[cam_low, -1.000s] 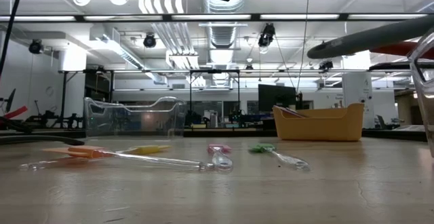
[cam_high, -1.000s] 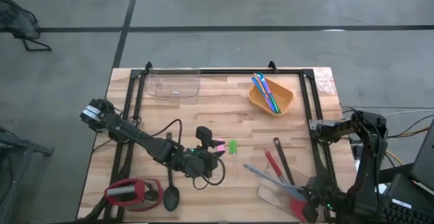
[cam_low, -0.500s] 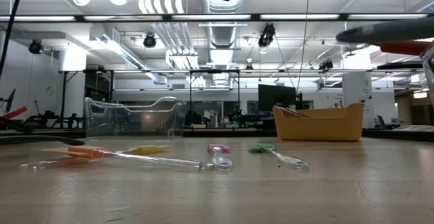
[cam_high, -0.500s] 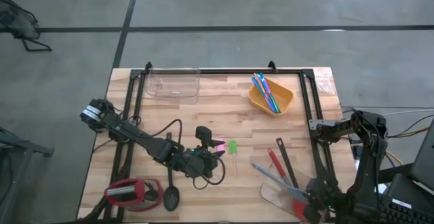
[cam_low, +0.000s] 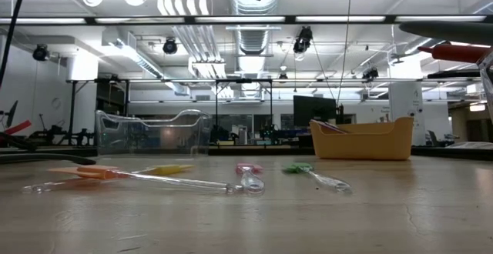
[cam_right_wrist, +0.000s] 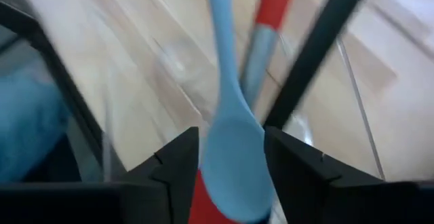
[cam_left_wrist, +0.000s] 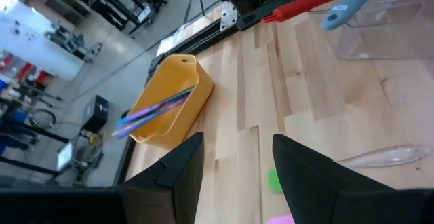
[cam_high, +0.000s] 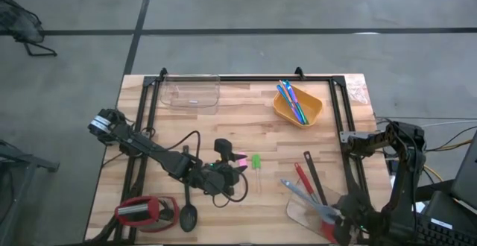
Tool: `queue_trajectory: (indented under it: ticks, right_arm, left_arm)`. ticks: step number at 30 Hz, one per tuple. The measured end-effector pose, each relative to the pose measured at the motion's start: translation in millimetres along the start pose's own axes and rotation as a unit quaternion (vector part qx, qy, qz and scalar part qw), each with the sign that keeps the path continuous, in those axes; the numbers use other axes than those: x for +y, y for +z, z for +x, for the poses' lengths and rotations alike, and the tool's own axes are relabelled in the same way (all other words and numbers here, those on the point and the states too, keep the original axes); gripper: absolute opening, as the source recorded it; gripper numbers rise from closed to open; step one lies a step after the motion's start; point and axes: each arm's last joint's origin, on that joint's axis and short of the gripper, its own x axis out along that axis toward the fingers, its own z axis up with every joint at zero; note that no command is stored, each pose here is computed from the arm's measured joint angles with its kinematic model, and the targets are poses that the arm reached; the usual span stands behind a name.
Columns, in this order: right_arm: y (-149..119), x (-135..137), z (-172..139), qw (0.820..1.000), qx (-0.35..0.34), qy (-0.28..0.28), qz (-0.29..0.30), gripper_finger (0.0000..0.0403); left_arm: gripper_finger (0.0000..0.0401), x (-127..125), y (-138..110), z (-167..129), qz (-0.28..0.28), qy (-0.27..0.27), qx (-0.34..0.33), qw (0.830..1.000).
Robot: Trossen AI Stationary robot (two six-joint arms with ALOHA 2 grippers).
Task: Pick & Place Kitchen Items
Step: Put the black serving spoon into the bottom transparent bin
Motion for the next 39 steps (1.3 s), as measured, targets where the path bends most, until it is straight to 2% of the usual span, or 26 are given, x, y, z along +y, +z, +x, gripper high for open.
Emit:
queue_trajectory:
  ticks: [4,7,12,17,20,23,29,37,39]
  right_arm:
    - [13,3,-4,0.997,-0.057,0.036,-0.025,0.0183]
    - [25,8,0,0.993,-0.099,0.044,-0.052,0.019]
    - [47,17,7,0.984,-0.149,0.033,-0.086,0.0197]
    - [69,22,19,0.978,-0.182,0.005,-0.102,0.0195]
    - [81,23,27,0.973,-0.197,-0.016,-0.118,0.0188]
    - [91,24,33,0.969,-0.202,-0.035,-0.135,0.018]
    - [110,24,44,0.962,-0.214,-0.071,-0.157,0.0165]
    - [121,24,50,0.955,-0.21,-0.095,-0.186,0.0146]
    - [122,24,51,0.954,-0.209,-0.097,-0.19,0.0141]
  left_arm:
    - [0.0182,-1,-5,0,-0.019,-0.008,0.021,1.0]
    - [0.0182,-4,-14,-4,-0.023,-0.029,0.056,0.998]
    - [0.0182,0,-30,-15,-0.071,-0.038,0.129,0.988]
    - [0.0181,1,-45,-21,-0.151,-0.02,0.201,0.968]
    - [0.0181,2,-56,-27,-0.216,0.004,0.253,0.943]
    - [0.0181,4,-70,-33,-0.292,0.04,0.317,0.901]
    - [0.0181,-3,-110,-42,-0.353,0.079,0.434,0.825]
    - [0.0181,-19,-142,-43,-0.404,0.064,0.51,0.757]
    - [0.0181,-23,-147,-44,-0.419,0.063,0.512,0.747]
